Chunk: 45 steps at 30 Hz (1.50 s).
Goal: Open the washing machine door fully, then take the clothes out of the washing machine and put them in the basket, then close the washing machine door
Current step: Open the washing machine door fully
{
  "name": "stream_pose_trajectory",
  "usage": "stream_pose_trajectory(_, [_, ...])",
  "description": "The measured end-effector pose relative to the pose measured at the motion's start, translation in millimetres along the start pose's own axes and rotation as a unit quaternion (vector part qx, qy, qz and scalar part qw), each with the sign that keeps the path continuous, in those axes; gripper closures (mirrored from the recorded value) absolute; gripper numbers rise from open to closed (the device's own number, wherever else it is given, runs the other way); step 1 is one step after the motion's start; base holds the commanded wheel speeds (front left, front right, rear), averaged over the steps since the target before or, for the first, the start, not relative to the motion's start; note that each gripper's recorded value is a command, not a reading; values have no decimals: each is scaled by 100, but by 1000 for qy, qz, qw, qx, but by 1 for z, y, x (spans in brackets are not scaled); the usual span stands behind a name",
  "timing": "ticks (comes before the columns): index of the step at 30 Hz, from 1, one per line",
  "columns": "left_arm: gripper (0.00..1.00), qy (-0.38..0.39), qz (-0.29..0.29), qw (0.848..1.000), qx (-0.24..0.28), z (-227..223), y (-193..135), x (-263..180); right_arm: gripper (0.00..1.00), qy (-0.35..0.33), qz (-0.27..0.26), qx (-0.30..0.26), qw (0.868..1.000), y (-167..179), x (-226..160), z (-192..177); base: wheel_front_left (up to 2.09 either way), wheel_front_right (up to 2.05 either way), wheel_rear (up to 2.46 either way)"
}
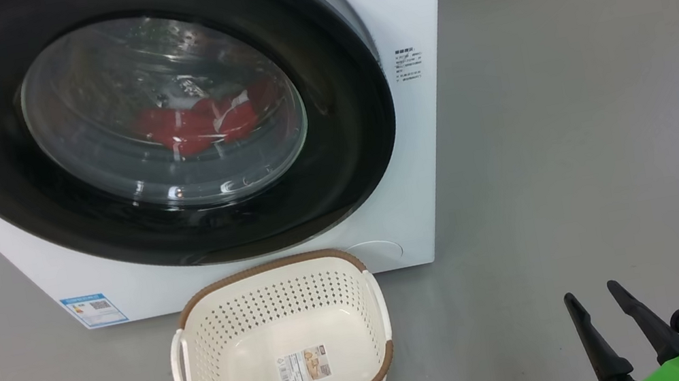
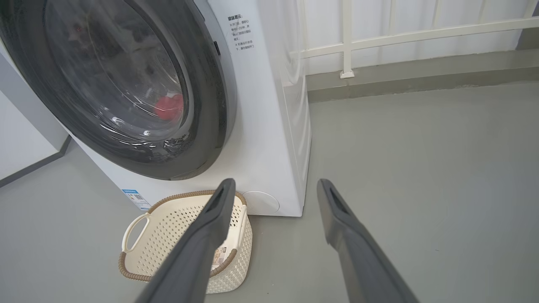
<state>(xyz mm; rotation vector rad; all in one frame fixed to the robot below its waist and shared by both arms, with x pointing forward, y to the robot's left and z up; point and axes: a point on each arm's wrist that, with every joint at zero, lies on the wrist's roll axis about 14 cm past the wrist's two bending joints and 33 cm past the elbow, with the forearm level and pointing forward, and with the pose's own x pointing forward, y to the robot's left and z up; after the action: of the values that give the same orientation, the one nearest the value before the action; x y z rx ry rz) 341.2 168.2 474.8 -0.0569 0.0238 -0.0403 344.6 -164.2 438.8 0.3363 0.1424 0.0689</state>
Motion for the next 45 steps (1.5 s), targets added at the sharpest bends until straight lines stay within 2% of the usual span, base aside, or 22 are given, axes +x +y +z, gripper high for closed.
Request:
stream_pose_trajectory(8, [0,1,1,1000,-1,-1,1,0,0,-2,2,1,1000,2,2,1,0,0,0])
stream_pose_trajectory(10, [0,2,2,1000,-1,-1,1,0,63,-2,6,5,1000,5,3,1,0,0,0])
stream_pose_trajectory(11, [0,2,2,1000,-1,-1,1,0,84,-2,7,10,1000,7,4,0,0,0,0])
stream_pose_trajectory(12, [0,3,2,1000,-2,-2,1,0,100,-3,9,14,1000,9,5,0,0,0,0])
stream_pose_trajectory(18, [0,14,-3,1000,-6,-9,-3,1,100,-51,24,83,995,26,35,32,0,0,0])
stream_pose_trajectory(24, [0,7,-7,1000,-18,-4,-7,10,100,-113,58,165,978,48,73,80,0,0,0])
stream_pose_trajectory(29, [0,16,-3,1000,-26,-9,-7,9,100,-148,95,258,950,71,100,115,0,0,0])
stream_pose_trajectory(33, [0,14,2,1000,-27,-8,-5,15,100,-157,129,341,918,87,120,138,0,0,0])
stream_pose_trajectory(35, [0,16,3,999,-29,-9,-5,17,100,-153,143,368,906,90,129,145,0,0,0])
stream_pose_trajectory(40, [0,22,11,999,-31,-13,-1,24,100,-129,194,447,864,110,152,166,0,0,0])
stream_pose_trajectory(45, [0,31,12,999,-38,-19,0,31,100,-84,231,476,844,124,173,168,0,0,0])
